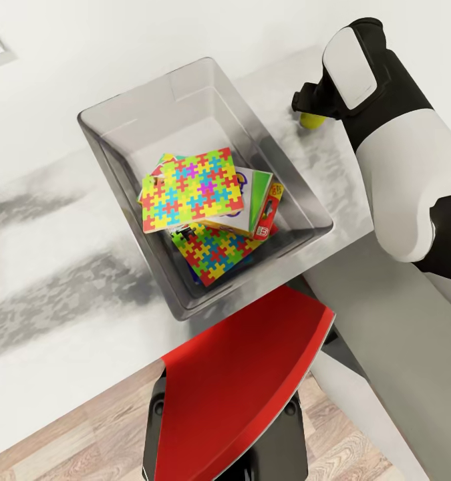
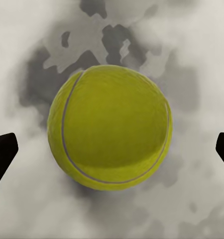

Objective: Put all the toys in the child's room - the three board games (two on the bed and one on the table), the two jigsaw puzzles on the table, and the tennis ball on the table - inside the toy box on the table in the child's room.

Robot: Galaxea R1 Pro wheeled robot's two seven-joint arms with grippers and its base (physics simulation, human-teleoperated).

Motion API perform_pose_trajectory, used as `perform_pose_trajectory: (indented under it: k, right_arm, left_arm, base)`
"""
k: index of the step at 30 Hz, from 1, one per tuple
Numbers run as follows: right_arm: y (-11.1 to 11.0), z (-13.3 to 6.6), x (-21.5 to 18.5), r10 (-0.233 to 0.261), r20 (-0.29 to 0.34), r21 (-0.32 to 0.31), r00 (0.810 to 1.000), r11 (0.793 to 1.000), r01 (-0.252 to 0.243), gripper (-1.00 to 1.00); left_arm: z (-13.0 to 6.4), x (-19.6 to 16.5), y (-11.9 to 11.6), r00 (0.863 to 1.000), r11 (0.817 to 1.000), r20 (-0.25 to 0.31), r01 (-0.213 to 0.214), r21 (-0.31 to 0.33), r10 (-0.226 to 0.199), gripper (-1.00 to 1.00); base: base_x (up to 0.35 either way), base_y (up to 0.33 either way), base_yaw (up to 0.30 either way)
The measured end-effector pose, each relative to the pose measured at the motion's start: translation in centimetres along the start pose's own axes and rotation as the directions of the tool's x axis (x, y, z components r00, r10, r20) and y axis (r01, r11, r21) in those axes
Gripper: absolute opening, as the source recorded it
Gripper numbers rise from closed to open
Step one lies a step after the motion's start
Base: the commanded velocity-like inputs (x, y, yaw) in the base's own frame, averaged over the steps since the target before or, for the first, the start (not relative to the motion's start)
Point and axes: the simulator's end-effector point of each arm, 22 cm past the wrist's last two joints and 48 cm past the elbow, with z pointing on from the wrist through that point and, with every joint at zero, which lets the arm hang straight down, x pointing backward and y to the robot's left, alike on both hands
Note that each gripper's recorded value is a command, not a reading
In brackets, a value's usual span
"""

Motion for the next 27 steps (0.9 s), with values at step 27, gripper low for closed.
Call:
perform_pose_trajectory:
  k: [27]
  right_arm:
    - [-0.26, 0.13, 0.04, 0.003, -0.003, 0.004, 1.000, 1.000, -0.003, 1.00]
  left_arm:
    - [0.00, -0.01, -0.01, 1.000, 1.000, 0.001, 0.000, 0.000, 0.000, 1.00]
  base:
    - [0.000, 0.000, 0.000]
